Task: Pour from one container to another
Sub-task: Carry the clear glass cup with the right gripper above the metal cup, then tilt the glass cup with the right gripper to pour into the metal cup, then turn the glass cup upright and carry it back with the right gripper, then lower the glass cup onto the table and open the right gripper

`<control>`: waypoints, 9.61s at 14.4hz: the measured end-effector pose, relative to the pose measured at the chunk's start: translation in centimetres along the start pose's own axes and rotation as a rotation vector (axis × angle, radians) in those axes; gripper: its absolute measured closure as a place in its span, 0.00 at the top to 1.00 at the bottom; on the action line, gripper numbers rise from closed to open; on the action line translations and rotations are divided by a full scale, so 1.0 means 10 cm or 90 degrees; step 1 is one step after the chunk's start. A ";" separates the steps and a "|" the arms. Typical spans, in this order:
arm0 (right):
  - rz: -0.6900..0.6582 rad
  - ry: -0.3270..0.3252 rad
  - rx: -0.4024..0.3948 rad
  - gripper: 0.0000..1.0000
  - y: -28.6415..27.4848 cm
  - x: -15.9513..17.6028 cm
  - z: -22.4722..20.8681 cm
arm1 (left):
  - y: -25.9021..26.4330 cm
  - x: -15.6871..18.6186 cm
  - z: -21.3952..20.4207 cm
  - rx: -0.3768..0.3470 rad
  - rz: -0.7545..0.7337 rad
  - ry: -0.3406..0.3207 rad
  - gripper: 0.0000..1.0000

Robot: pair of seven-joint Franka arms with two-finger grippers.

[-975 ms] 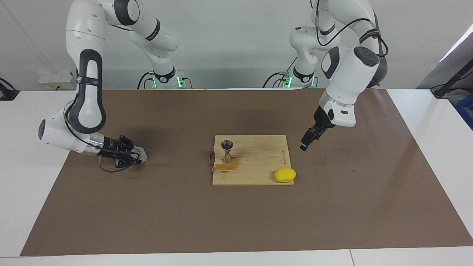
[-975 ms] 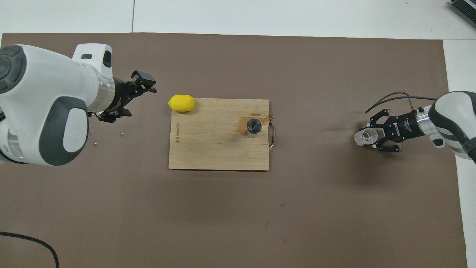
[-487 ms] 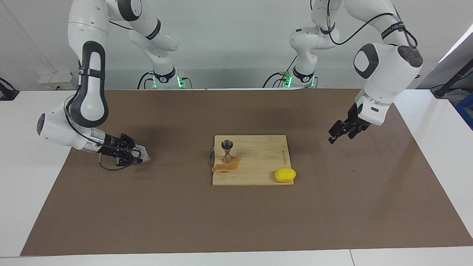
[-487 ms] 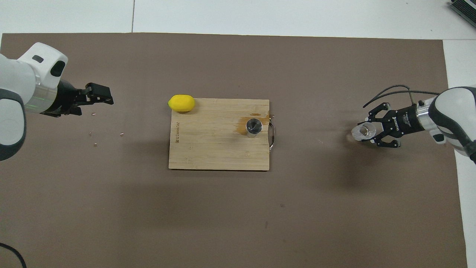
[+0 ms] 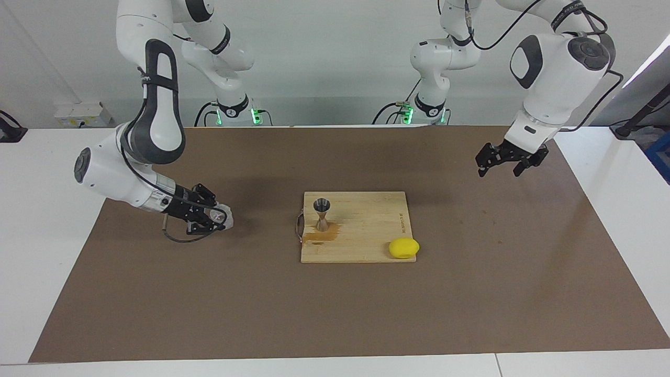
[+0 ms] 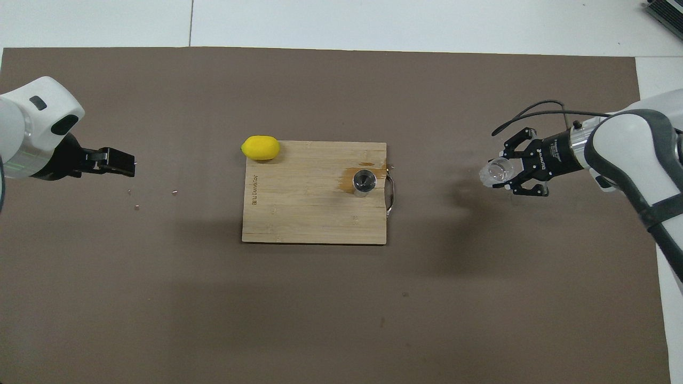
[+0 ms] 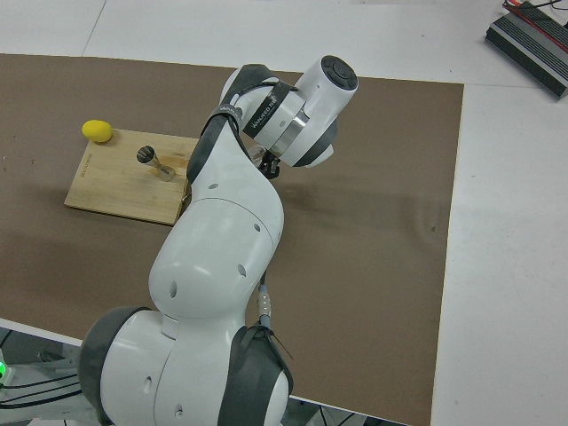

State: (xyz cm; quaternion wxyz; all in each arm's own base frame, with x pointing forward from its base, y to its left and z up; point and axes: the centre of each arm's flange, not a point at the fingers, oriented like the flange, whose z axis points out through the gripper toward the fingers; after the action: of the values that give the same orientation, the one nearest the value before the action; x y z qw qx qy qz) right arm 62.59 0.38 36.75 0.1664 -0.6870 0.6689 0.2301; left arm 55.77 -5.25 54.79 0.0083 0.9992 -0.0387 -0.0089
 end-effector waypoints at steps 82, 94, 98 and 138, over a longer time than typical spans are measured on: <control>-0.358 0.562 0.054 0.51 0.38 -3.09 1.35 | 0.08 -0.27 -0.82 0.005 0.022 0.012 1.00; -0.340 0.533 0.049 0.51 0.39 -3.09 1.34 | 0.08 -0.27 -0.82 0.005 0.022 0.012 1.00; -0.323 0.506 0.048 0.51 0.38 -3.11 1.32 | 0.08 -0.27 -0.82 0.005 0.022 0.012 1.00; -0.080 -0.003 0.010 0.51 0.52 1.40 0.18 | 0.08 -0.27 -0.82 0.005 0.022 0.012 1.00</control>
State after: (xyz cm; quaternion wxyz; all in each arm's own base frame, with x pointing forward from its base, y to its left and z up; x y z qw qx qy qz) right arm 57.24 -10.69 28.06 0.1878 -0.7258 0.6258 0.2154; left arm 53.18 -5.73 63.03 0.0046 0.9984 -0.0558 0.0007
